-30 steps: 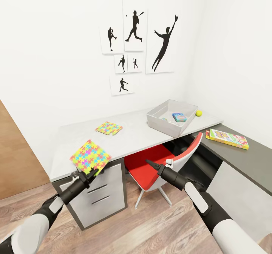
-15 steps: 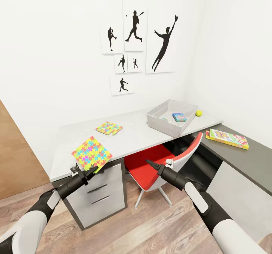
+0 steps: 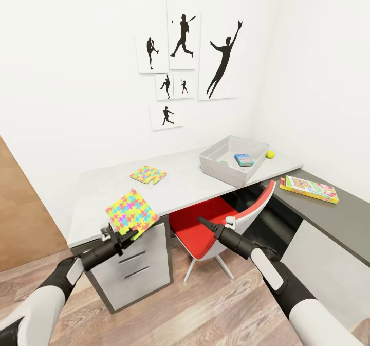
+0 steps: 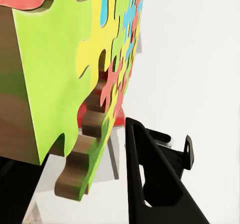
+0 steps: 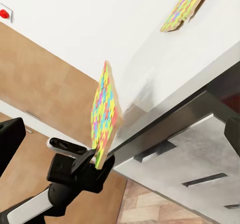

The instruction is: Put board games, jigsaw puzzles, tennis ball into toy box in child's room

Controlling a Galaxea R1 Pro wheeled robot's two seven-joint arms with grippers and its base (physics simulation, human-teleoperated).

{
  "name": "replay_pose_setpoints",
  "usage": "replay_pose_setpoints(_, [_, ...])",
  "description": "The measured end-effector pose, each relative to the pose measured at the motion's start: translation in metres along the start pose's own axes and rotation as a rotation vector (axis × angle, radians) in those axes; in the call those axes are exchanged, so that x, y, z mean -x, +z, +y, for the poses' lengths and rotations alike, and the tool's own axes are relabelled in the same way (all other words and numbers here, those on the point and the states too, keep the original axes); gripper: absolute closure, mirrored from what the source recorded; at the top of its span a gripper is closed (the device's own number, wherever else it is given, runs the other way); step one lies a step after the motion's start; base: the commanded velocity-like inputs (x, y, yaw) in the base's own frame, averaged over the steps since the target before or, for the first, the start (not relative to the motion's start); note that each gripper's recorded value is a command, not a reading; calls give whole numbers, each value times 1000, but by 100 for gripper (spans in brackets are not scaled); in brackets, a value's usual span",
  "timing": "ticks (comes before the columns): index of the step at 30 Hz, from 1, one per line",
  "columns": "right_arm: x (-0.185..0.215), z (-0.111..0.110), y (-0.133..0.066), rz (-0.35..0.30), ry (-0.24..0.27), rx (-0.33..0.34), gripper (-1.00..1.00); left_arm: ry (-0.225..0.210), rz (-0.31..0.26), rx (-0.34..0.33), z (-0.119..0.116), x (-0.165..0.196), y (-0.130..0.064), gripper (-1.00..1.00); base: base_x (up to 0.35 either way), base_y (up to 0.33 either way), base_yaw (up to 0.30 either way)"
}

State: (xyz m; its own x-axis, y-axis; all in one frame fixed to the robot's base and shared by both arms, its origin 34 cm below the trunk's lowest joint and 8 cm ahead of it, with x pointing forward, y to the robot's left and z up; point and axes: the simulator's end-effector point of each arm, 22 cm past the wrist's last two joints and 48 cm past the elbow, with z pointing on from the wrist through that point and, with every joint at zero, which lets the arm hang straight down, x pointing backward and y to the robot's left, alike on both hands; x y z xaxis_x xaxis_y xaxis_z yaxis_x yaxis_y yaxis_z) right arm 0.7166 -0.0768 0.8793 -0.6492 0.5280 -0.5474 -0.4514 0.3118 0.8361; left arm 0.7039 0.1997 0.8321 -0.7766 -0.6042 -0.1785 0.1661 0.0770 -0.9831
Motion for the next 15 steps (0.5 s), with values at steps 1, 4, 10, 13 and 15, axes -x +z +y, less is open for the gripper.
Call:
replay_pose_setpoints(1, [0, 0, 0, 0, 0, 0, -100, -6, 17, 6, 0, -3, 1, 100, 0, 0, 0])
replay_pose_setpoints(4, [0, 0, 0, 0, 0, 0, -100, -5, 62, 20, -2, -9, 5, 100, 0, 0, 0])
replay_pose_setpoints(10, [0, 0, 0, 0, 0, 1, -100, 40, 133, 40, -11, -12, 12, 100, 0, 0, 0])
replay_pose_setpoints(13, [0, 0, 0, 0, 0, 0, -100, 33, 150, 47, -11, -15, 13, 100, 0, 0, 0])
replay_pose_setpoints(15, [0, 0, 0, 0, 0, 0, -100, 37, 187, 62, -9, -23, 15, 100, 0, 0, 0])
